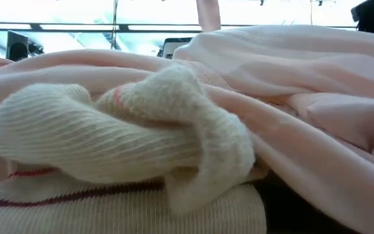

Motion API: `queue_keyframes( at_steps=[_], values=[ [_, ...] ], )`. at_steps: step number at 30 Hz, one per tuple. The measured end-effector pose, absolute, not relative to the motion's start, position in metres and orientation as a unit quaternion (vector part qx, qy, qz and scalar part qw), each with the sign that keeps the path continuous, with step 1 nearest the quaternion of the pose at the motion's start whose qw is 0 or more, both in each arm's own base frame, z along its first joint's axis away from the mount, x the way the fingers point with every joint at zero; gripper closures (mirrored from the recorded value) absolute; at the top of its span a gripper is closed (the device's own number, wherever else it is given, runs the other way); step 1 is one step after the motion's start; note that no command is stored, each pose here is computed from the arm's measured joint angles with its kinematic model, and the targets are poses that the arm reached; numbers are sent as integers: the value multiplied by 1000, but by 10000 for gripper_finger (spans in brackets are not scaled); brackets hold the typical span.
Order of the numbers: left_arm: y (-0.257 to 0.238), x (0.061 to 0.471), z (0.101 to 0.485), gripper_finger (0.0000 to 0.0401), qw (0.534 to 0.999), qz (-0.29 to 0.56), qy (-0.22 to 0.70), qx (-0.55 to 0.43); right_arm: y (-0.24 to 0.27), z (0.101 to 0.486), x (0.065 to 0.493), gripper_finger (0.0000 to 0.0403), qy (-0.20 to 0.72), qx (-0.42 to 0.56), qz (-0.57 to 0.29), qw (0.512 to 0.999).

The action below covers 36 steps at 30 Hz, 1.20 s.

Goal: Sort clothes
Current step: Put the light pink sock into the blue laundry bin, then put the red underwear into the blue laundry bin

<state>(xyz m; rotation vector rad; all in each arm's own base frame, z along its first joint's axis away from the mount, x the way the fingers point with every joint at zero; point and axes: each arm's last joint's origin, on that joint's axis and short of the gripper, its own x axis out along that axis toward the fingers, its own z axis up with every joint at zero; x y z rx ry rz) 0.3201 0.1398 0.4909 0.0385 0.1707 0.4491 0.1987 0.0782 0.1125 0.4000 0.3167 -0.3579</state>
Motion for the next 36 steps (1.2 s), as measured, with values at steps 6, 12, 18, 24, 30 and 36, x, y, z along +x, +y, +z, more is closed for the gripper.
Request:
queue_keyframes(
  at_steps=[6,12,18,24,30,36],
  values=[
    [175,367,414,399,942,236,231,-52,74,103,202,229,163,200,-192,947],
    [198,415,331,395,912,235,312,-122,73,103,204,229,155,207,-192,947],
    [208,440,269,349,887,211,373,-172,73,103,204,229,156,207,-191,947],
    [210,443,251,287,876,202,400,-180,72,103,205,229,156,204,-193,947],
    [202,431,291,273,887,182,394,-156,72,103,205,229,157,203,-193,947],
    [162,409,356,272,917,133,366,-85,72,103,205,229,158,199,-191,948]
  ],
)
